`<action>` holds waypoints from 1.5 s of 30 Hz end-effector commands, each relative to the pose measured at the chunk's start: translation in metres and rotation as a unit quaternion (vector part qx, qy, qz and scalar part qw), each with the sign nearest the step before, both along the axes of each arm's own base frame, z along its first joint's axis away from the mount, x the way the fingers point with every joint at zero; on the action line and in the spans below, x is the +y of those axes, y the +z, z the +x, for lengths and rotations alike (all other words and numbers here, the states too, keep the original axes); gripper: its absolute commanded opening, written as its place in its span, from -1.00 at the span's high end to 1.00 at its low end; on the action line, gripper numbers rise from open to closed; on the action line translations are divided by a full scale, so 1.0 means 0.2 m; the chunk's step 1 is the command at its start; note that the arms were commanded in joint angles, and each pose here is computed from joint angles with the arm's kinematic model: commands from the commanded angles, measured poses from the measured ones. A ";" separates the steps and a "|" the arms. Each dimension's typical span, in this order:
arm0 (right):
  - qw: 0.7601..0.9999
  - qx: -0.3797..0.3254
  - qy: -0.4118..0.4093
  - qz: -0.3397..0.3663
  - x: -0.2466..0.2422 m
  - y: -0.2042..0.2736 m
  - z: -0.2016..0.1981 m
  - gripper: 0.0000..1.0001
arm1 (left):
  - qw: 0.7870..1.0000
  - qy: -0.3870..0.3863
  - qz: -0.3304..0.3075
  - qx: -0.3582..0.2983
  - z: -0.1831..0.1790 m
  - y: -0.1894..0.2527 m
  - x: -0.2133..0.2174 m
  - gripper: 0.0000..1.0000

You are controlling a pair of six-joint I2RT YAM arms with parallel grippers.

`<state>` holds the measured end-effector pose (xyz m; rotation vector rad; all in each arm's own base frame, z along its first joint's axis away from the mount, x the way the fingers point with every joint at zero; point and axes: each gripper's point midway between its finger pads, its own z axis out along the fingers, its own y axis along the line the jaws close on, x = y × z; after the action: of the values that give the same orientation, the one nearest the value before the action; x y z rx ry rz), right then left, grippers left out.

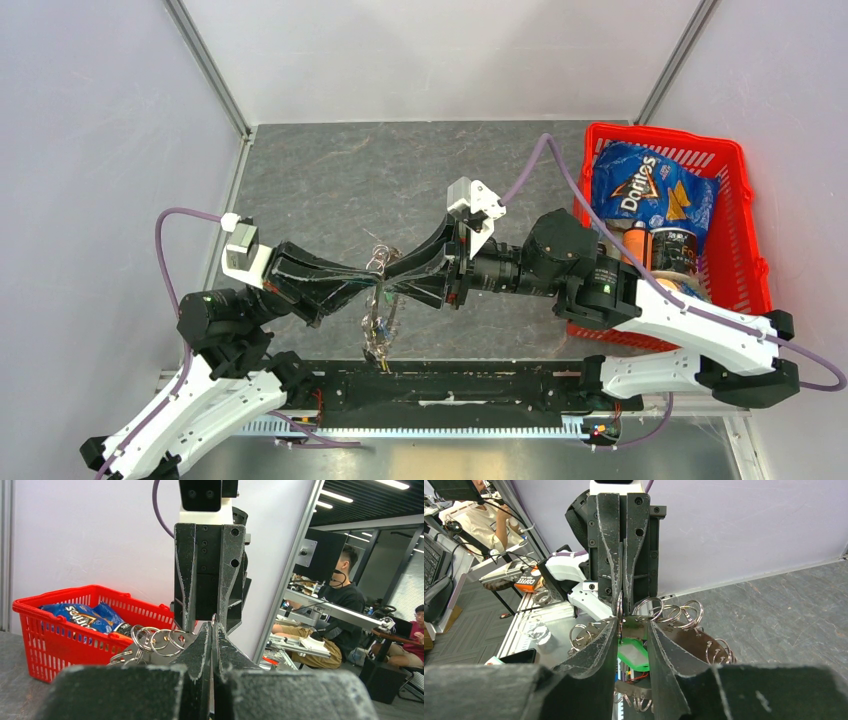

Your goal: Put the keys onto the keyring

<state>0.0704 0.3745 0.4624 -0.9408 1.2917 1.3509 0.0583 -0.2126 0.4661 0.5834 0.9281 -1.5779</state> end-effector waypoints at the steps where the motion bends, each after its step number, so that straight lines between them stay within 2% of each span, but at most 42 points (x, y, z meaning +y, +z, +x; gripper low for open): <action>1: 0.999 -0.014 -0.004 0.048 -0.03 0.18 -0.01 0.32 | 0.999 0.005 -0.037 -0.023 -0.04 0.10 0.06 0.95; 7: 0.999 -0.015 -0.004 0.049 -0.02 0.18 -0.01 0.35 | 0.999 0.004 -0.035 -0.022 -0.03 0.09 0.05 0.96; 10: 0.999 -0.017 -0.004 0.049 -0.02 0.18 0.00 0.44 | 0.999 0.004 -0.034 -0.022 -0.03 0.09 0.05 0.96; 14: 0.999 -0.020 -0.003 0.049 -0.02 0.19 -0.01 0.66 | 0.999 0.001 -0.033 -0.022 -0.04 0.08 0.05 0.96; 17: 0.999 -0.023 0.003 0.048 -0.01 0.19 -0.01 1.00 | 0.999 0.000 -0.032 -0.022 -0.04 0.08 0.04 0.95; 26: 0.997 -0.051 0.031 0.039 -0.01 0.16 -0.06 1.00 | 0.999 -0.032 0.003 -0.016 -0.07 0.03 0.00 0.96; 33: 0.998 -0.044 0.037 -0.002 -0.07 0.05 -0.09 1.00 | 0.994 -0.091 0.066 -0.008 -0.16 -0.06 -0.04 0.46; 40: 0.996 -0.020 0.067 -0.054 -0.16 -0.08 -0.16 1.00 | 0.985 -0.097 0.143 0.001 -0.21 -0.22 -0.01 0.25; 45: 0.991 0.001 0.090 -0.101 -0.16 -0.18 -0.20 1.00 | 0.973 -0.123 0.196 0.000 -0.25 -0.32 -0.02 0.23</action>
<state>0.0407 0.3493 0.4183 -1.1776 1.4007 1.3392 0.0212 -0.2193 0.4179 0.8735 1.1641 -1.6418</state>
